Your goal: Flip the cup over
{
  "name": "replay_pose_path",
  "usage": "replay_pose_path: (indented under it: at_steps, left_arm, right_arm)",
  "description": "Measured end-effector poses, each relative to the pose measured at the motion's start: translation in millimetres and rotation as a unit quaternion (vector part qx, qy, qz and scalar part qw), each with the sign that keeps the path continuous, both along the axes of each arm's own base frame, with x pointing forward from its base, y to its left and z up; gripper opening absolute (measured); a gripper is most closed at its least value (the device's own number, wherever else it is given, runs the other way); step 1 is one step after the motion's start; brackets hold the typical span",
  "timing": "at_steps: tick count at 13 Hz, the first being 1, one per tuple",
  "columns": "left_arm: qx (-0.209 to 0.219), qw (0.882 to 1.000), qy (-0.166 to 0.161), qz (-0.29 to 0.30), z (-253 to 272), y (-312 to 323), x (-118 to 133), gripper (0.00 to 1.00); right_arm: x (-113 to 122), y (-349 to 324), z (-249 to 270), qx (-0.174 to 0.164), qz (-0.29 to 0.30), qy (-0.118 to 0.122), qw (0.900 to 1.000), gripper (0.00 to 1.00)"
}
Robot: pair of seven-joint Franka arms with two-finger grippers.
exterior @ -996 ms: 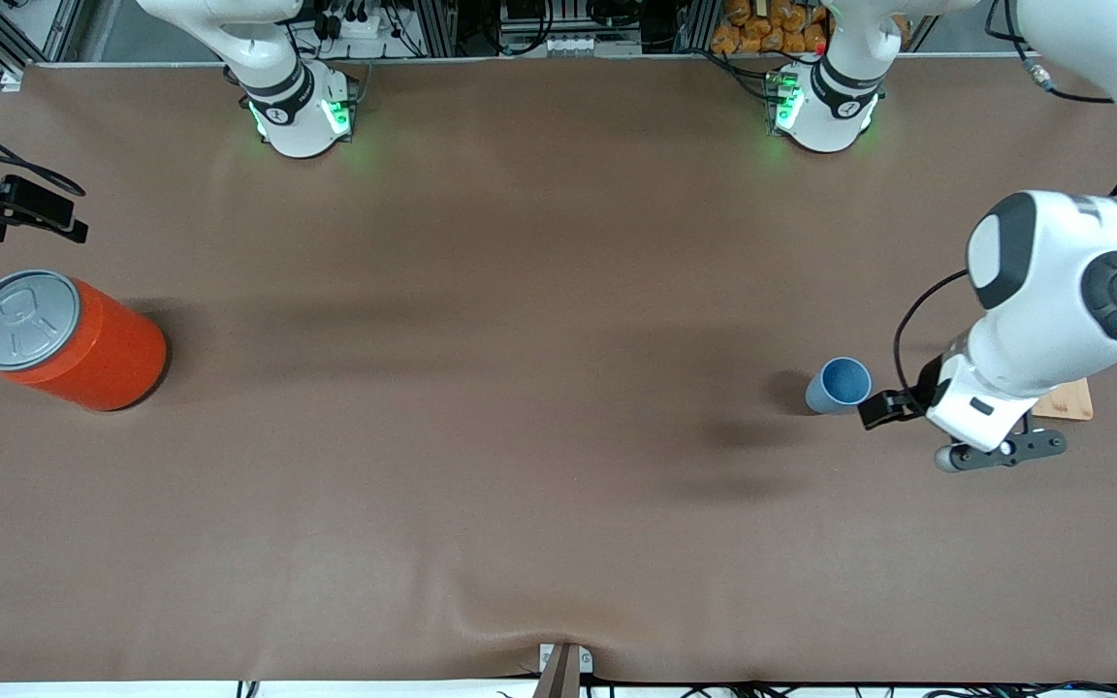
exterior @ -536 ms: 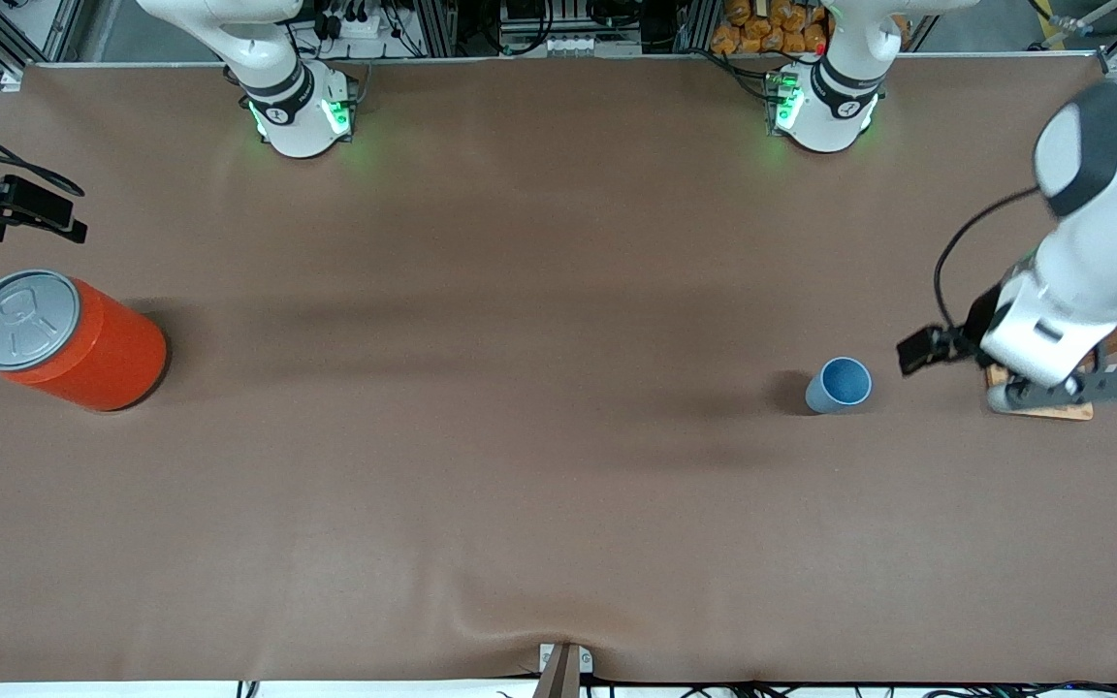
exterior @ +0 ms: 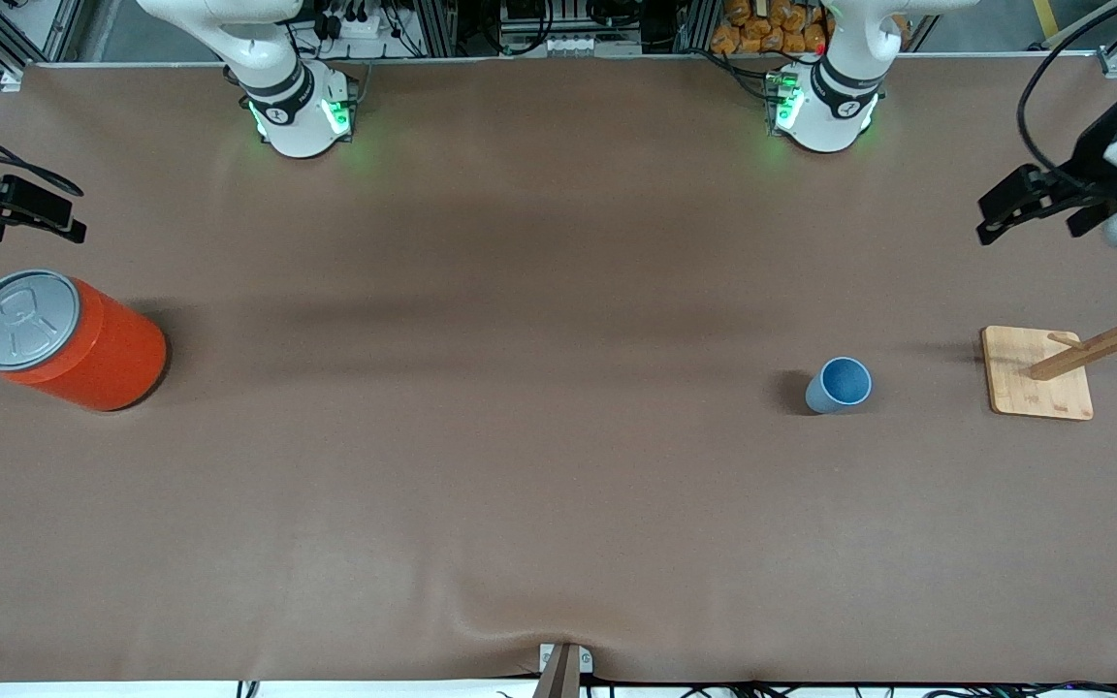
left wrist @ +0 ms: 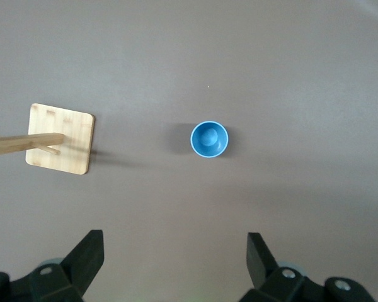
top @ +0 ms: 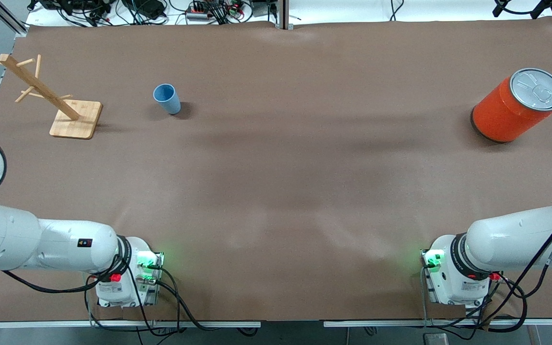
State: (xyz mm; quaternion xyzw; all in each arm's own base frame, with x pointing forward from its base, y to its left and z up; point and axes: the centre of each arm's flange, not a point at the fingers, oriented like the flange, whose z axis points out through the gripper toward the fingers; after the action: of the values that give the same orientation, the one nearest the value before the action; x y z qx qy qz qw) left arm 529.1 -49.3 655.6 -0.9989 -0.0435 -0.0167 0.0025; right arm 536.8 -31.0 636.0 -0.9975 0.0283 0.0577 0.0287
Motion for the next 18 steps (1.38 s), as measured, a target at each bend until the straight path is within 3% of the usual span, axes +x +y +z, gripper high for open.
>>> replay_pose_path:
  at_steps: [6,18]
  left_arm:
    - [-0.007,1.000,0.010,0.005,-11,7,6,1.00]
    - [-0.005,0.998,0.010,-0.055,-11,27,7,1.00]
  right_arm:
    - [0,0,0,0.000,0.000,0.000,1.000,1.00]
    - [0,-1,0,0.000,-0.001,0.000,1.000,1.00]
